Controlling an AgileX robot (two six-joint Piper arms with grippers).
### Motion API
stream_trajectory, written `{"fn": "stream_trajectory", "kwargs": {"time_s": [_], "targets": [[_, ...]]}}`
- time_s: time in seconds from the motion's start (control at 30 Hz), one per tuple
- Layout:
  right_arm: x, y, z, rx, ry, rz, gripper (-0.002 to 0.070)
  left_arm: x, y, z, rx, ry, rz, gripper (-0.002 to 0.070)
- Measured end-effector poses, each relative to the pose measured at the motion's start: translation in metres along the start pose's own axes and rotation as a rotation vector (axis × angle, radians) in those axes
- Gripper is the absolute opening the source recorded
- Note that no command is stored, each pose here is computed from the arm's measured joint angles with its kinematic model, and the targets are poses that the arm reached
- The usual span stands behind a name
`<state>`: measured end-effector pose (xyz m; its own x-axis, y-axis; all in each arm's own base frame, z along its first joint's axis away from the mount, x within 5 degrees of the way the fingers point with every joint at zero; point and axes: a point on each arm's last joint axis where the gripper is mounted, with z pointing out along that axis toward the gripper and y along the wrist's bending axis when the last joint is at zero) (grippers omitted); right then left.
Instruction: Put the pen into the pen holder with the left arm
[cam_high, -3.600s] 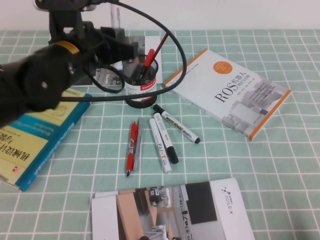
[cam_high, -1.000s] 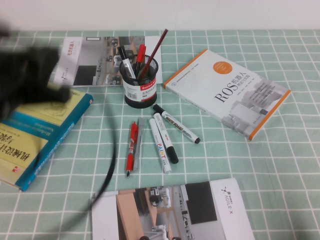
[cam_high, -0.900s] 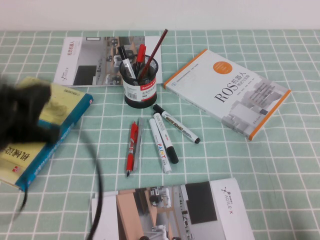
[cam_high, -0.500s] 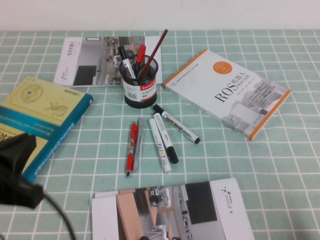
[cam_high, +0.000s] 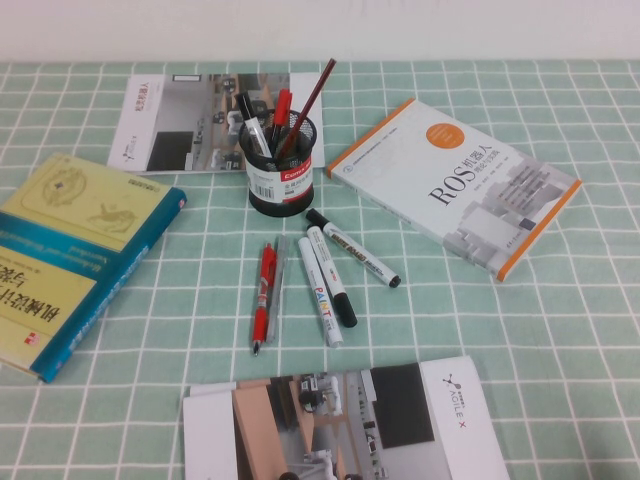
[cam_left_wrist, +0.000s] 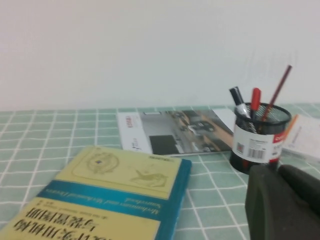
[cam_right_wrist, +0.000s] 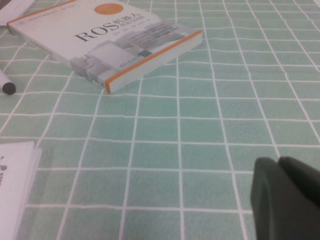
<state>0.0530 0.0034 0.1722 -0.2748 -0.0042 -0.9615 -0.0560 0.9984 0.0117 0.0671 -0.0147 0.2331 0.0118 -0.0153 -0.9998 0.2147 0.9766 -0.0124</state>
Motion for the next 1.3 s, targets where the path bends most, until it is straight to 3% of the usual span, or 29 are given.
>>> {"fn": "stream_trajectory", "kwargs": {"time_s": [0.3, 0.63, 1.3], "targets": [[0.000, 0.000, 0.000, 0.000, 0.000, 0.000, -0.0020, 0.030, 0.002, -0.012, -0.024, -0.028, -0.032, 0.0000], [0.000, 0.000, 0.000, 0.000, 0.000, 0.000, -0.0020, 0.059, 0.002, -0.016, -0.028, 0.289, -0.035, 0.0000], [0.000, 0.000, 0.000, 0.000, 0.000, 0.000, -0.0020, 0.061, 0.003, -0.017, -0.038, 0.319, 0.007, 0.0000]]}}
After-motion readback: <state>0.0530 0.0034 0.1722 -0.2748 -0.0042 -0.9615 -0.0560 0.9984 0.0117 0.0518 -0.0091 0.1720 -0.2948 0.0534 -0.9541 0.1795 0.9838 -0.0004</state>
